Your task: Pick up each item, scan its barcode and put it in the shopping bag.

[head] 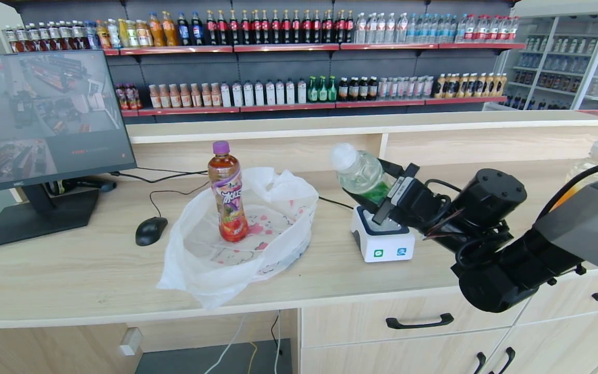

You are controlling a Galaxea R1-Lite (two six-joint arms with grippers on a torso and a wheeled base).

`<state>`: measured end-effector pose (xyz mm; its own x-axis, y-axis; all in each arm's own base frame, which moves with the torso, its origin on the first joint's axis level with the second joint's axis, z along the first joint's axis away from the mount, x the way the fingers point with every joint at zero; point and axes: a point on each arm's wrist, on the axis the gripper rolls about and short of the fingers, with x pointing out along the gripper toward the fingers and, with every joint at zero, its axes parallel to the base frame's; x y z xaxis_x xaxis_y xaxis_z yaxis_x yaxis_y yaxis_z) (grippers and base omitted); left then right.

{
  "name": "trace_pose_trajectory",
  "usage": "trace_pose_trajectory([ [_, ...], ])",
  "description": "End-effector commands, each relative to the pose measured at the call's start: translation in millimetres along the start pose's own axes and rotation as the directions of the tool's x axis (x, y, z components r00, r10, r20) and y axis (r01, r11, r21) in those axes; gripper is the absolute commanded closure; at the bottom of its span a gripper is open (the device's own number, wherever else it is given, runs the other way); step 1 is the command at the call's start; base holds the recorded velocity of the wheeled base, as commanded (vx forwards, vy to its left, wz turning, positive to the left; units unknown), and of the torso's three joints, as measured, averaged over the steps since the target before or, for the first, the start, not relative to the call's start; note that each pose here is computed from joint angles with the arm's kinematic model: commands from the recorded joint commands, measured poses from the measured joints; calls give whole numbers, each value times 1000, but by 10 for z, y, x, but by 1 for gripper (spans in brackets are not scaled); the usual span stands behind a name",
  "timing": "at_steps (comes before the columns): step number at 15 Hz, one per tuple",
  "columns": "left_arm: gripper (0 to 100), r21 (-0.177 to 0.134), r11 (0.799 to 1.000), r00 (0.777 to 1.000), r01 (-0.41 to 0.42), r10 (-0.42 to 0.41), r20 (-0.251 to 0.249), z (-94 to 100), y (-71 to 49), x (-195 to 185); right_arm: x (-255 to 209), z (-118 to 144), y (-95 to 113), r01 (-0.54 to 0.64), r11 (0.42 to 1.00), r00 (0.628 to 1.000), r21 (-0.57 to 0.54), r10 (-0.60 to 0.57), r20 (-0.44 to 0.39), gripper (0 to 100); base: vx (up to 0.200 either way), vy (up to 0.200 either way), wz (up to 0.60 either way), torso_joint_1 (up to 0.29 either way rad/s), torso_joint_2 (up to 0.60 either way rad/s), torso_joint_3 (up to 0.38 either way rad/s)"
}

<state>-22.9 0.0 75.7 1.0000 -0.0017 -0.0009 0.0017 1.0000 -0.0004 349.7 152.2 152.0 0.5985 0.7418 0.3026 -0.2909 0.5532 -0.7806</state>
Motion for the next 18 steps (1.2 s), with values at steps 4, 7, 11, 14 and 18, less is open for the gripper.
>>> trace_pose_trajectory([
  [4,0,-1,1000,1000,0,0,1,1,0,-1,19,165,-87,19,1000,999,10,-20,41,100,0,0,0,0,0,0],
  [7,0,0,1000,1000,0,0,1,1,0,-1,3,192,-94,17,999,999,52,-19,42,100,0,0,0,0,0,0],
  [11,0,0,1000,1000,0,0,1,1,0,-1,-4,272,-112,22,991,998,135,-29,49,100,0,0,0,0,0,0],
  [14,0,0,1000,1000,0,0,1,1,0,-1,-17,530,-94,100,956,994,277,-106,6,100,0,0,0,0,0,0],
  [18,0,0,1000,1000,0,0,-1,-3,0,1,-131,872,-35,317,756,948,573,-273,-165,100,0,0,0,0,0,0],
])
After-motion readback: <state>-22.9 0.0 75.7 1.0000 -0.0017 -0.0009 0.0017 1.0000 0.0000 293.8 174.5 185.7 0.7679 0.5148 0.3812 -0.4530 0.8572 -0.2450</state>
